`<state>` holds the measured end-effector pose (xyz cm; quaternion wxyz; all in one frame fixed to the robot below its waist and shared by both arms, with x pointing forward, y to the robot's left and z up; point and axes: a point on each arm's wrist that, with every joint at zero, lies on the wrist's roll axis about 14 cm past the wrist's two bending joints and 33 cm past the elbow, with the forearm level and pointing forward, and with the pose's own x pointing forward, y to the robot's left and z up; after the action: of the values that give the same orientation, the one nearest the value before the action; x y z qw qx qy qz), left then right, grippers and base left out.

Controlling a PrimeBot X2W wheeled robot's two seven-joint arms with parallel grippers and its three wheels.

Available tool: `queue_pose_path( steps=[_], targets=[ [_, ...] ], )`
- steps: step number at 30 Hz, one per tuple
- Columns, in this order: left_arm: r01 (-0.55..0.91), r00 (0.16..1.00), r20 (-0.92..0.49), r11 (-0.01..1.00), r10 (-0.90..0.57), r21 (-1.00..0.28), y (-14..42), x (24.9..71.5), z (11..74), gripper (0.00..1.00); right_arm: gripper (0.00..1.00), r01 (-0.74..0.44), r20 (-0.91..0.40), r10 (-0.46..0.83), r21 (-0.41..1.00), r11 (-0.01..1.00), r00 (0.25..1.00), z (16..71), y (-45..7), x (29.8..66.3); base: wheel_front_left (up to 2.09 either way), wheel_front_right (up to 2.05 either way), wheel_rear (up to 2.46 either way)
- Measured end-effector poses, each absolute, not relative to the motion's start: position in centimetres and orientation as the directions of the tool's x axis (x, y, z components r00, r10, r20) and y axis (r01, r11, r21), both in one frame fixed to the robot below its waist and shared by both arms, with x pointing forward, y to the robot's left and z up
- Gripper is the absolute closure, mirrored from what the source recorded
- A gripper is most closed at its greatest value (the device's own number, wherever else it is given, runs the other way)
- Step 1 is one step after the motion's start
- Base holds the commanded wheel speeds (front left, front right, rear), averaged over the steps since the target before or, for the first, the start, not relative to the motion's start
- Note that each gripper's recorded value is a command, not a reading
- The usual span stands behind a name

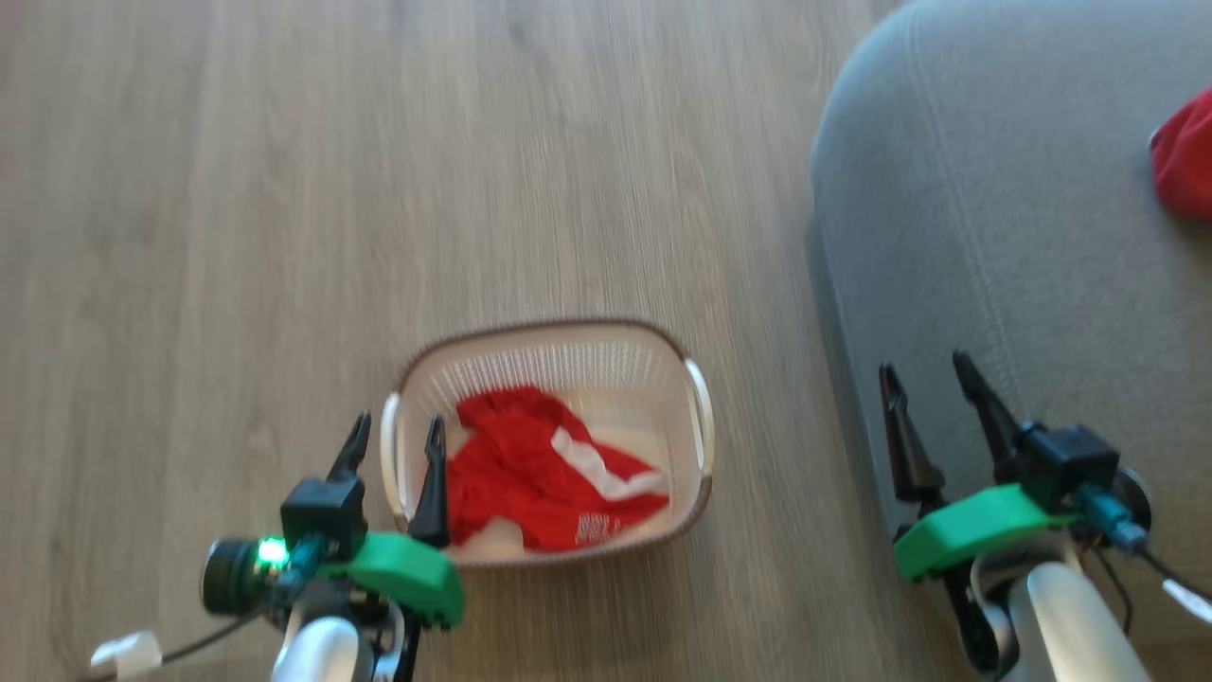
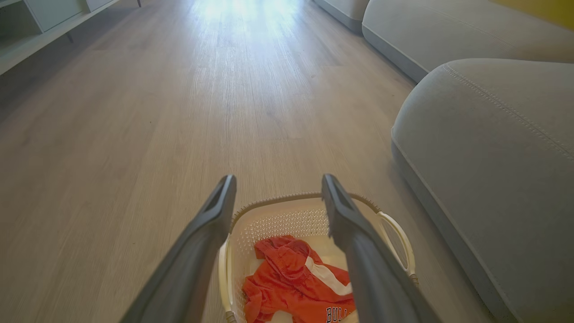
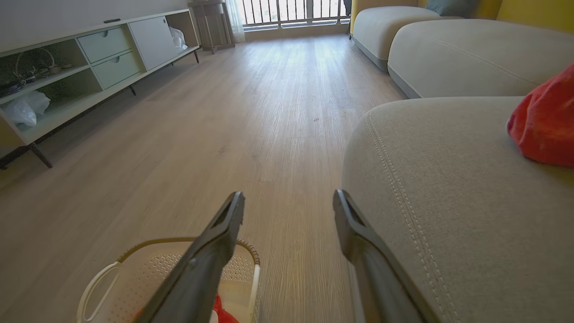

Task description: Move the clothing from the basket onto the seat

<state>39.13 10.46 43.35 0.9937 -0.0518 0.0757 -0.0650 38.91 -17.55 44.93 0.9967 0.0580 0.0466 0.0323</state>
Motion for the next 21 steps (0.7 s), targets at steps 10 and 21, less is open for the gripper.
queue_pose_path(
  steps=[10,21],
  targets=[
    [0.266,0.912,-0.3,0.96,-0.279,-0.084,6.9,45.6,35.2,0.0,0.0,-0.002,-0.149,0.018,0.108,0.994,0.989,41.2,-19.5,43.5,0.0,0.0,0.0],
    [0.465,0.71,-0.57,0.883,-0.414,-0.063,4.8,47.4,21.1,0.0,0.0,0.055,-0.269,-0.021,0.12,0.991,0.963,34.6,-21.0,45.2,0.0,0.0,0.0]
  ],
)
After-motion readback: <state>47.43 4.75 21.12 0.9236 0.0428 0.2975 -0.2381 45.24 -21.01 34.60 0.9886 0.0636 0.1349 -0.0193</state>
